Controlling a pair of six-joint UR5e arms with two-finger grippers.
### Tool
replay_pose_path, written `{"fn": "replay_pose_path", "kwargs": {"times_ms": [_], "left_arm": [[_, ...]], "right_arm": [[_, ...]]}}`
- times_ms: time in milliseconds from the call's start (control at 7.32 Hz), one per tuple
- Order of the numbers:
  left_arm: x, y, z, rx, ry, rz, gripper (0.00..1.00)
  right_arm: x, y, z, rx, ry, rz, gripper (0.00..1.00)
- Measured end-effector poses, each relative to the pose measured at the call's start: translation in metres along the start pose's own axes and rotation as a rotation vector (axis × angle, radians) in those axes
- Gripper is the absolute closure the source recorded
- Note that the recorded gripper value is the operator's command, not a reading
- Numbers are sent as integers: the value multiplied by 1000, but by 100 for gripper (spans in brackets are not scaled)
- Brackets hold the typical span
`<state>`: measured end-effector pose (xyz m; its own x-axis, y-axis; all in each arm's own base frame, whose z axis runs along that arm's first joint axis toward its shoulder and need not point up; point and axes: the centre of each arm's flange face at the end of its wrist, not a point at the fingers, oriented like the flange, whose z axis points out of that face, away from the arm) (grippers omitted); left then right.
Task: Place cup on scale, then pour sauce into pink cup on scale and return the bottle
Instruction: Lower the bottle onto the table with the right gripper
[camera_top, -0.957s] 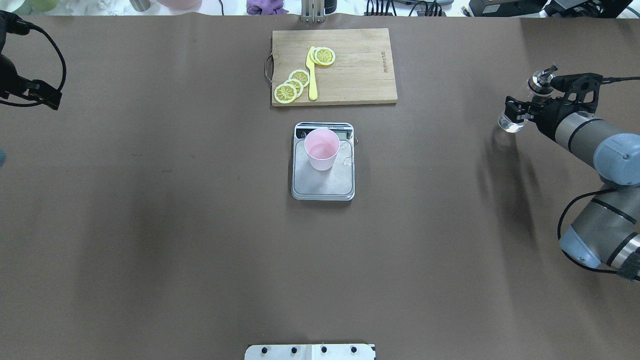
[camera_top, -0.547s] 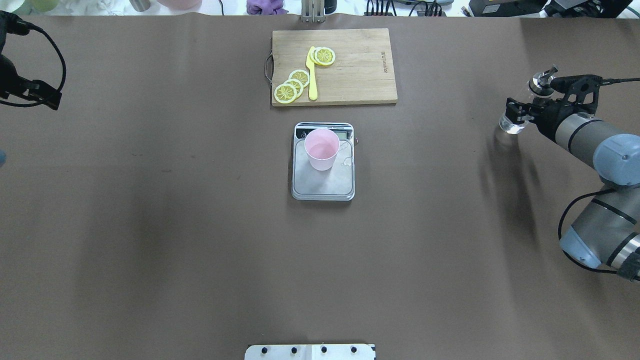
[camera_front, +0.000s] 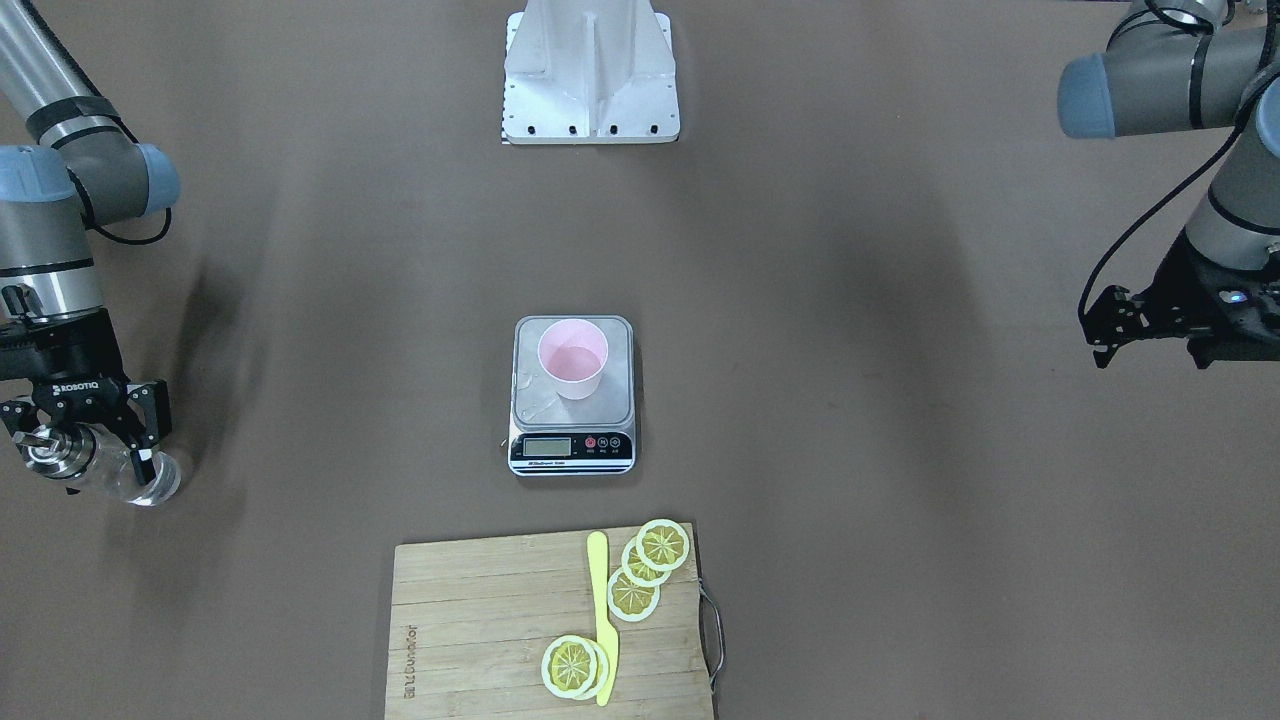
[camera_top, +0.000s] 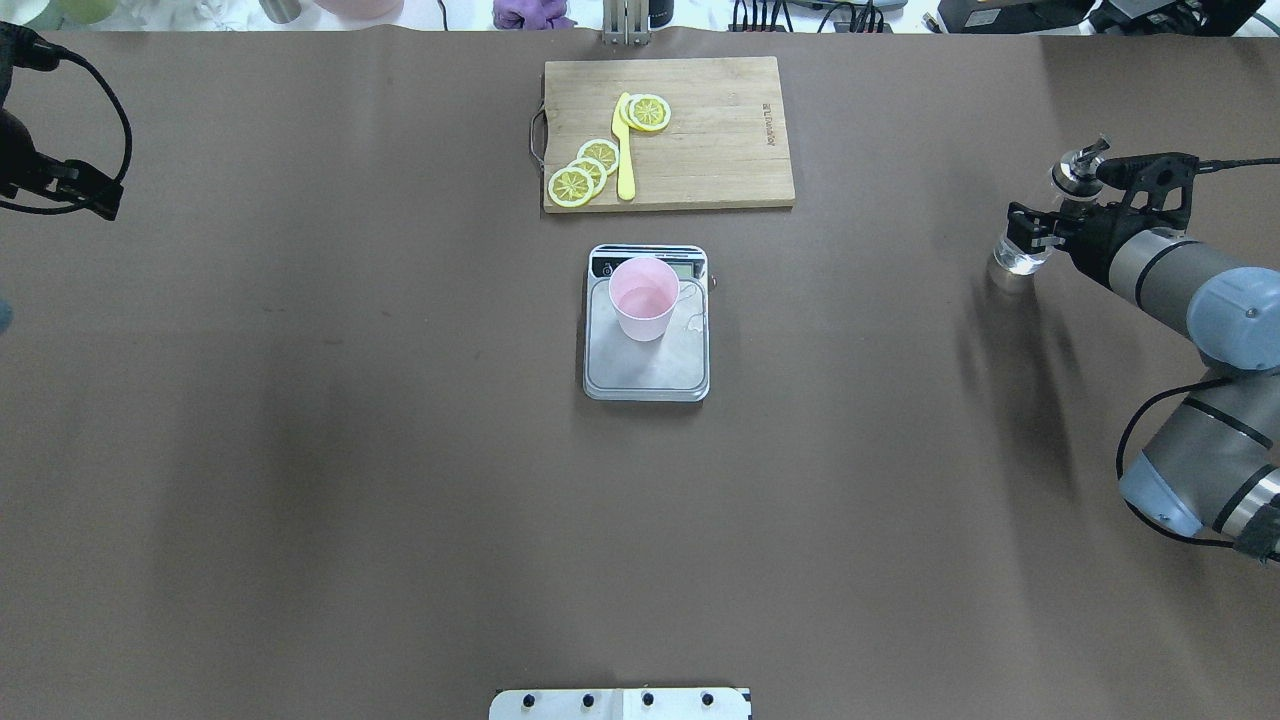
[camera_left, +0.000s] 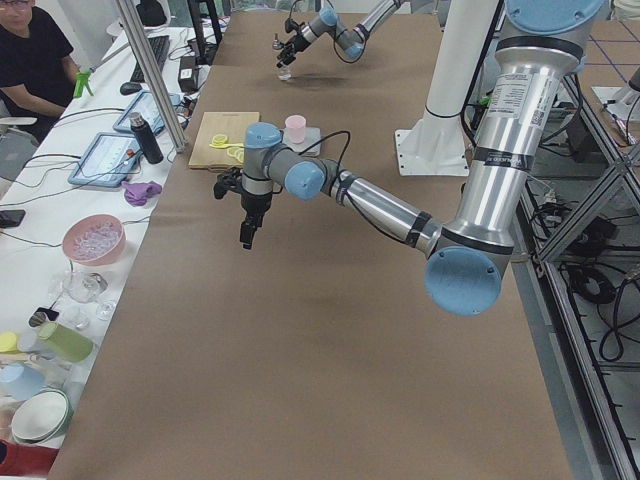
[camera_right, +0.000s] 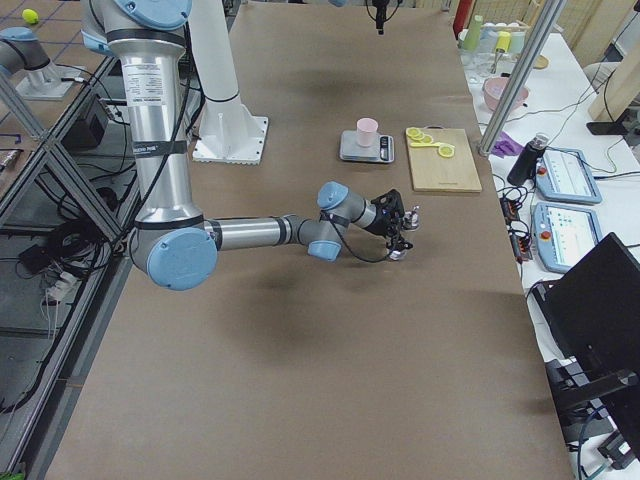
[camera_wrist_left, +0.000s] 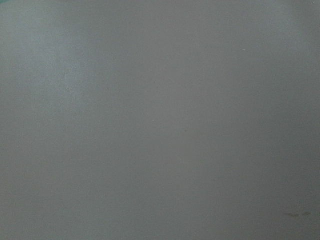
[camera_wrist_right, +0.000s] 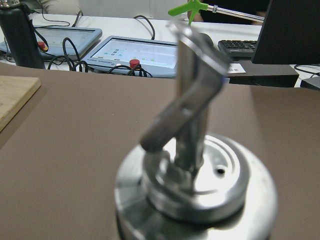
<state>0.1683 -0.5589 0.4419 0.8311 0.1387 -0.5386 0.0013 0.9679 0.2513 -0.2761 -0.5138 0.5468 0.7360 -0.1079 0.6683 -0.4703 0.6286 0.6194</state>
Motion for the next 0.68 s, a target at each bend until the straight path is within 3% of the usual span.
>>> {"fn": "replay_pose_path", "kwargs": {"times_ms": [137,273,410,547,683], "left_arm": [[0,0,0,-1,0,0,2],[0,0,0,-1,0,0,2],[0,0,1,-1,-1,-1,2],[0,0,1,-1,-1,-1,2],[0,0,1,-1,-1,-1,2]], "right_arm": [[1,1,1,-3,1,-1,100],[2,2,1,-6,3,-2,87],[3,3,2,-7,4,-3,80],[3,4,3,-9,5,-3,59],[3,4,3,-9,6,-4,1]]}}
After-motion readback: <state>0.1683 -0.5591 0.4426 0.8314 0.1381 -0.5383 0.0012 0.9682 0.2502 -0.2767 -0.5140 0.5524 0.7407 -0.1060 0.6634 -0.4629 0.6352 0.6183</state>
